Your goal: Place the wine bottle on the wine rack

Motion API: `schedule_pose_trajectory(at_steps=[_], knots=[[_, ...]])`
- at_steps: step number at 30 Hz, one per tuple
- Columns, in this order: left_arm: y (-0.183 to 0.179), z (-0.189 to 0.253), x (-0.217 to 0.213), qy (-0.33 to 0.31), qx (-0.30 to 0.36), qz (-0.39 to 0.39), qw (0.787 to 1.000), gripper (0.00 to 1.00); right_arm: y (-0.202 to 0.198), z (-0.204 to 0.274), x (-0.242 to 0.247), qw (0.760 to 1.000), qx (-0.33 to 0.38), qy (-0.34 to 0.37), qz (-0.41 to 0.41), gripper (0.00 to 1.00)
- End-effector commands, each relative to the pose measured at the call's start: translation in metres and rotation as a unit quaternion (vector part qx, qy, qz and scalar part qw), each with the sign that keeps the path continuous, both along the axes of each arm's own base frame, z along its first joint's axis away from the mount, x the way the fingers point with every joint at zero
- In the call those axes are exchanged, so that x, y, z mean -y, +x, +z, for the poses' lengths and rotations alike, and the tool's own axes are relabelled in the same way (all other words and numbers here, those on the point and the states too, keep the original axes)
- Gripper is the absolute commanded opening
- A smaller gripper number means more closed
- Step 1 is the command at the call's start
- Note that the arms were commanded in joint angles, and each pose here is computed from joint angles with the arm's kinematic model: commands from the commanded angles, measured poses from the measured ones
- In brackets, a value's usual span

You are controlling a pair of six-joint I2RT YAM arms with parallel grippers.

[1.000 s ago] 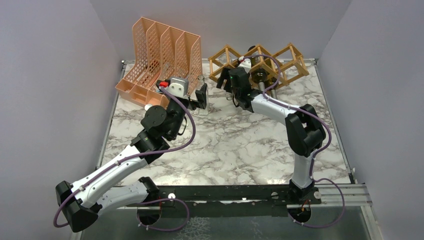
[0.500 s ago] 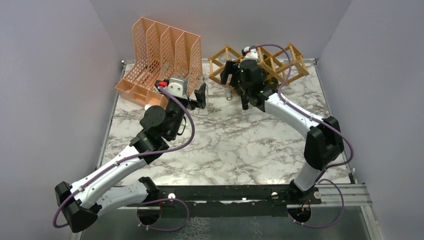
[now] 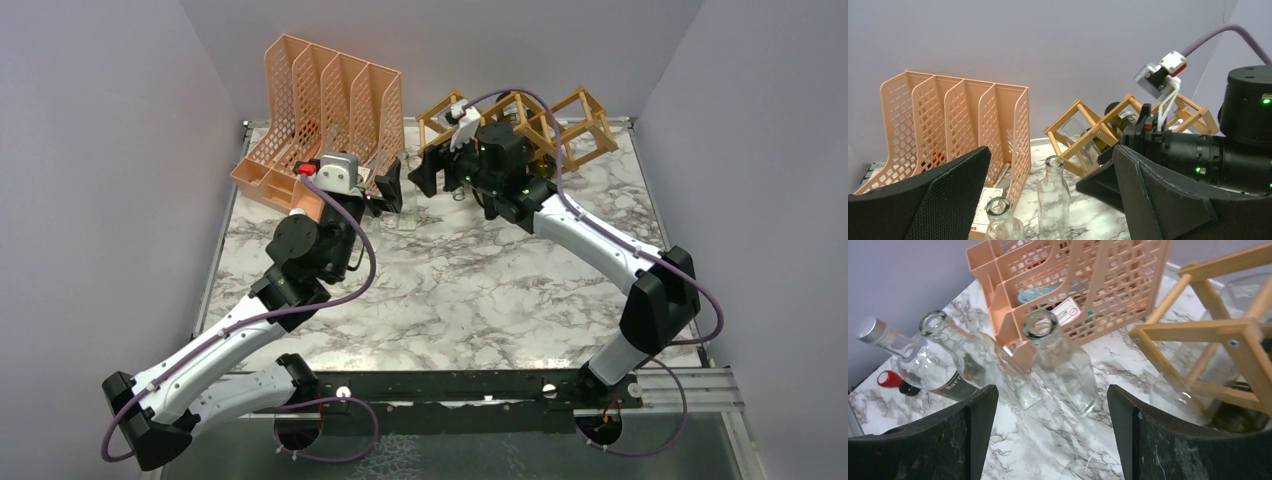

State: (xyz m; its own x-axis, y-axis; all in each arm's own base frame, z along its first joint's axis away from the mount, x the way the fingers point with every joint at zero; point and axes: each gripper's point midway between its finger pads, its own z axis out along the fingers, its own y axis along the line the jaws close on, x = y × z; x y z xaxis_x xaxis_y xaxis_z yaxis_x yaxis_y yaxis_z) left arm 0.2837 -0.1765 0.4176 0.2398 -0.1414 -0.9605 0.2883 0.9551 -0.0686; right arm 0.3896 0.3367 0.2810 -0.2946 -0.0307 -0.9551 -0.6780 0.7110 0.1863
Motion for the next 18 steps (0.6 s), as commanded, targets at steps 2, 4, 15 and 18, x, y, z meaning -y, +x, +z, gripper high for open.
schedule_pose_trajectory(at_steps=[2,4,15,18], knots=[[-0.006,0.022,-0.016,-0.034,0.014,0.018,0.999,0.99,-0.002,0.001,-0.031,0.999,0.025,-0.023,0.042,0.82],[-0.006,0.023,-0.016,-0.035,0.014,0.018,0.999,0.99,0.002,-0.002,-0.04,0.998,0.033,-0.03,0.046,0.82],[-0.004,0.021,-0.015,-0.027,0.014,0.02,0.999,0.99,0.038,-0.015,-0.061,0.997,0.062,-0.043,0.014,0.63],[-0.004,0.02,-0.014,-0.025,0.012,0.02,0.999,0.99,0.04,-0.017,-0.066,0.996,0.075,-0.043,0.018,0.57]])
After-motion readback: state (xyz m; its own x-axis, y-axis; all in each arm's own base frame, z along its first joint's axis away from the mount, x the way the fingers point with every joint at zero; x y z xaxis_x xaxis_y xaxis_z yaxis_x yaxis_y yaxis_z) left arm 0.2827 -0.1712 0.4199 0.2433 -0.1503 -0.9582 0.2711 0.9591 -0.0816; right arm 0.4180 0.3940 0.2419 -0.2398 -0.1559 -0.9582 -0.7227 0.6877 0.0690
